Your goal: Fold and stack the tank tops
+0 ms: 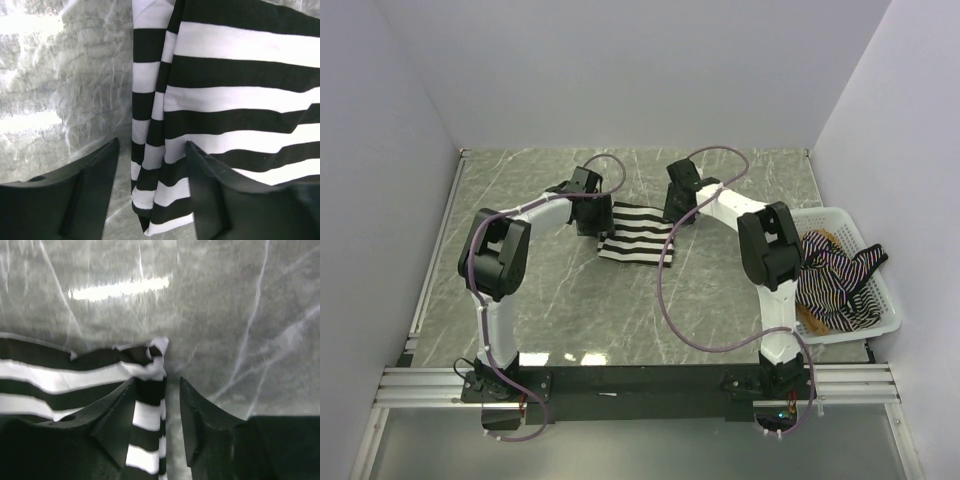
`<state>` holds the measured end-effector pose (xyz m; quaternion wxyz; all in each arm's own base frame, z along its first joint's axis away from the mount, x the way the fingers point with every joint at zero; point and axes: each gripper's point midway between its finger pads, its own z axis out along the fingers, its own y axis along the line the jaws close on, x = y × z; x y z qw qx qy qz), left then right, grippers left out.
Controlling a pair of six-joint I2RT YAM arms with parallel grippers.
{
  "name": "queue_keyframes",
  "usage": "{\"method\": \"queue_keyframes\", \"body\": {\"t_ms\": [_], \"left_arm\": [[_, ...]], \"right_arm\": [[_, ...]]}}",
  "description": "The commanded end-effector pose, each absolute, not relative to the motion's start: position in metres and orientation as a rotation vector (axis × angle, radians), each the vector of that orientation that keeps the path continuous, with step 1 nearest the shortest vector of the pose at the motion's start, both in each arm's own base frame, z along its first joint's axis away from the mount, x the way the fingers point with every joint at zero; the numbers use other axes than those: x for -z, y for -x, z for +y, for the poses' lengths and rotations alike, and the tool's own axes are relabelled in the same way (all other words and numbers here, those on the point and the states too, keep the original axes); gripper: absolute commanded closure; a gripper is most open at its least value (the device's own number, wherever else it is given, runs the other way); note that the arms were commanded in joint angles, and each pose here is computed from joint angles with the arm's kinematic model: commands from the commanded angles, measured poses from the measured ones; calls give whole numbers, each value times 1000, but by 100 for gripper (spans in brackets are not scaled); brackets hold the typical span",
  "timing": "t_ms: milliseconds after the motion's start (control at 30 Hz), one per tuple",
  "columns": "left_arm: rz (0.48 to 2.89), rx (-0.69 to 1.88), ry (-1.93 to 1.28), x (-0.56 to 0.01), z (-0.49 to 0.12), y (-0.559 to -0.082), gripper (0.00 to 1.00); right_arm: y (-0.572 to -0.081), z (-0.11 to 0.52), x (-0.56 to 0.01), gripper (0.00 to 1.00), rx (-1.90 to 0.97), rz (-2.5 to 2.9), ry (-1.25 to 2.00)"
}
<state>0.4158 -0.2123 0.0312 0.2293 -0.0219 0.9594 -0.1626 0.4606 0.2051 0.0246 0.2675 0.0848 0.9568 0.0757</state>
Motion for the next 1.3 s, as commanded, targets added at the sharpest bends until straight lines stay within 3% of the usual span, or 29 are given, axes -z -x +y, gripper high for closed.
{"method": "queue_keyframes", "body": {"t_ms": [0, 200, 333, 400, 800, 867, 1000, 1267], "left_arm": [[2675, 450, 62, -16, -214, -411, 40], [2697, 410, 59, -11, -212, -404, 60], [2735, 263, 90, -9, -192, -395, 92], [2734, 167, 103, -12, -177, -390, 99], [2754, -507, 380, -11, -20, -304, 100], [2732, -513, 392, -24, -9, -308, 100], [2650, -790, 326, -59, 30, -310, 100], [2623, -1134, 225, -74, 90, -298, 100]], "right_arm": [[-466, 210, -74, 50, -294, 2488, -203], [-467, 207, -135, 45, -325, 2385, -206], [-452, 202, -171, 44, -377, 2311, -223], [-441, 199, -166, 44, -389, 2310, -234], [-367, 210, -148, 44, -564, 2268, -207], [-359, 219, -144, 44, -578, 2278, -190], [-346, 230, -131, 44, -601, 2296, -163], [-335, 247, -119, 45, -624, 2321, -123]]}}
